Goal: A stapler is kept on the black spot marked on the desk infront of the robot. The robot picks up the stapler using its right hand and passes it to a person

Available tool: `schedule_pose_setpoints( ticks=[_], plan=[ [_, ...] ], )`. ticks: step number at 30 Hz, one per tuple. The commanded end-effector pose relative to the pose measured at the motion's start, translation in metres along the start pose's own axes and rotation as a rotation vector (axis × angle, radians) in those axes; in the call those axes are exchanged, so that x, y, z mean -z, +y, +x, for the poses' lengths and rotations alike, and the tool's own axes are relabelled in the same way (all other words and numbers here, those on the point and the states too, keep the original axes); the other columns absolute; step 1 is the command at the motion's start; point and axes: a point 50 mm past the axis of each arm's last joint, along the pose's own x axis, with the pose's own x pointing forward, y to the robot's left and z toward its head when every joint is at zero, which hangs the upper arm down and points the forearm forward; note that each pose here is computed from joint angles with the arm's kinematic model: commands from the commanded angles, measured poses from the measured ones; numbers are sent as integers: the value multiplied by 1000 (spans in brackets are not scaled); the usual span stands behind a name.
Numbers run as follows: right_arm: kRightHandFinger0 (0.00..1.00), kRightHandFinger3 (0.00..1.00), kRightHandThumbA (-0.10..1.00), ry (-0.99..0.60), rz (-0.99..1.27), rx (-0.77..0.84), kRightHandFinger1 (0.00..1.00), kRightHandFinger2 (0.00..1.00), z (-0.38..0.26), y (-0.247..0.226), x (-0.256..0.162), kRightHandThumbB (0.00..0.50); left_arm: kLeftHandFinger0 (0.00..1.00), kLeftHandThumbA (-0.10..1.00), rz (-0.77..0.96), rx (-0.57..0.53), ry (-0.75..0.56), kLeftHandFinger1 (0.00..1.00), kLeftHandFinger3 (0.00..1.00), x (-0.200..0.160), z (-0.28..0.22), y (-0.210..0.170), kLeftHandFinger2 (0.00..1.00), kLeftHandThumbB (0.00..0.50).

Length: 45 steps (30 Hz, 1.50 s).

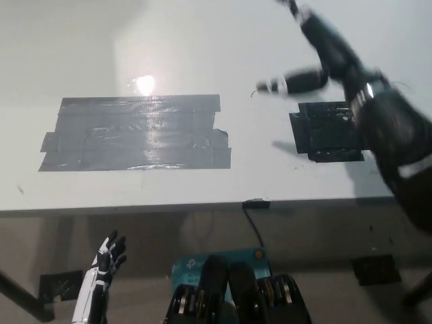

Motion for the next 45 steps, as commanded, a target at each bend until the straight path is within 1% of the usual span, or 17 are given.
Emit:
schedule_pose_setpoints(
  ticks=[1, 2, 4, 9, 11, 12, 13, 15, 17, 19, 22, 27, 30, 33, 36, 39, 45],
  plan=[
    [1000, 1000, 1000, -390, -13, 61, 1000, 1000, -201, -43, -97, 331, 1000, 1000, 32, 46, -35, 1000, 1000, -11, 11, 2, 1000, 467],
    [1000, 1000, 1000, -371, 10, 55, 1000, 1000, -207, -36, -91, 332, 1000, 1000, 34, 44, -47, 1000, 1000, -14, 18, 3, 1000, 472],
    [1000, 1000, 1000, -340, 31, 46, 1000, 1000, -222, -20, -79, 302, 1000, 1000, 27, 44, -63, 1000, 1000, -18, 29, 0, 1000, 481],
    [1000, 1000, 1000, -274, 73, 73, 1000, 1000, -236, 0, -62, 280, 1000, 1000, 39, 60, -84, 1000, 1000, -24, 42, -1, 1000, 455],
    [1000, 1000, 1000, -272, 120, 99, 1000, 1000, -242, 7, -59, 240, 1000, 1000, 42, 60, -87, 1000, 1000, -26, 45, 0, 1000, 456],
    [1000, 1000, 1000, -282, 145, 108, 1000, 1000, -245, 11, -57, 206, 1000, 1000, 41, 59, -88, 1000, 1000, -26, 46, 0, 1000, 458],
    [1000, 1000, 1000, -282, 176, 117, 1000, 1000, -248, 17, -53, 192, 1000, 1000, 42, 59, -87, 1000, 1000, -27, 46, 0, 1000, 452],
    [1000, 1000, 1000, -269, 205, 129, 1000, 1000, -250, 24, -49, 192, 1000, 1000, 48, 59, -87, 1000, 1000, -27, 46, 1, 1000, 456],
    [1000, 1000, 1000, -226, 265, 152, 1000, 1000, -249, 38, -40, 220, 1000, 1000, 52, 57, -83, 1000, 1000, -27, 44, 1, 1000, 447],
    [1000, 1000, 1000, -149, 326, 188, 1000, 1000, -244, 59, -20, 193, 1000, 1000, 57, 61, -86, 1000, 1000, -26, 43, 0, 1000, 445],
    [1000, 1000, 1000, -44, 406, 211, 1000, 1000, -238, 85, 8, 203, 1000, 1000, 49, 59, -80, 1000, 1000, -24, 39, 0, 1000, 457],
    [1000, 1000, 1000, 129, 487, 163, 1000, 1000, -239, 122, 58, 142, 1000, 1000, 54, 68, -69, 1000, 1000, -20, 32, -1, 1000, 454],
    [1000, 1000, 1000, 196, 489, 141, 1000, 1000, -243, 134, 75, 194, 1000, 1000, 55, 73, -58, 1000, 1000, -17, 25, -2, 1000, 449],
    [1000, 1000, 1000, 214, 488, 121, 1000, 1000, -251, 140, 80, 195, 1000, 1000, 47, 80, -45, 1000, 1000, -14, 18, -4, 1000, 447],
    [1000, 1000, 1000, 225, 511, 109, 1000, 1000, -255, 146, 84, 173, 1000, 1000, 49, 79, -33, 1000, 1000, -12, 11, -5, 1000, 438],
    [1000, 1000, 1000, 234, 513, 96, 1000, 1000, -257, 150, 85, 192, 1000, 1000, 50, 77, -18, 1000, 1000, -11, 6, -4, 1000, 452],
    [1000, 1000, 1000, 234, 521, 84, 1000, 1000, -259, 155, 86, 201, 1000, 1000, 51, 73, -11, 1000, 1000, -12, -1, -3, 1000, 459]
  ],
)
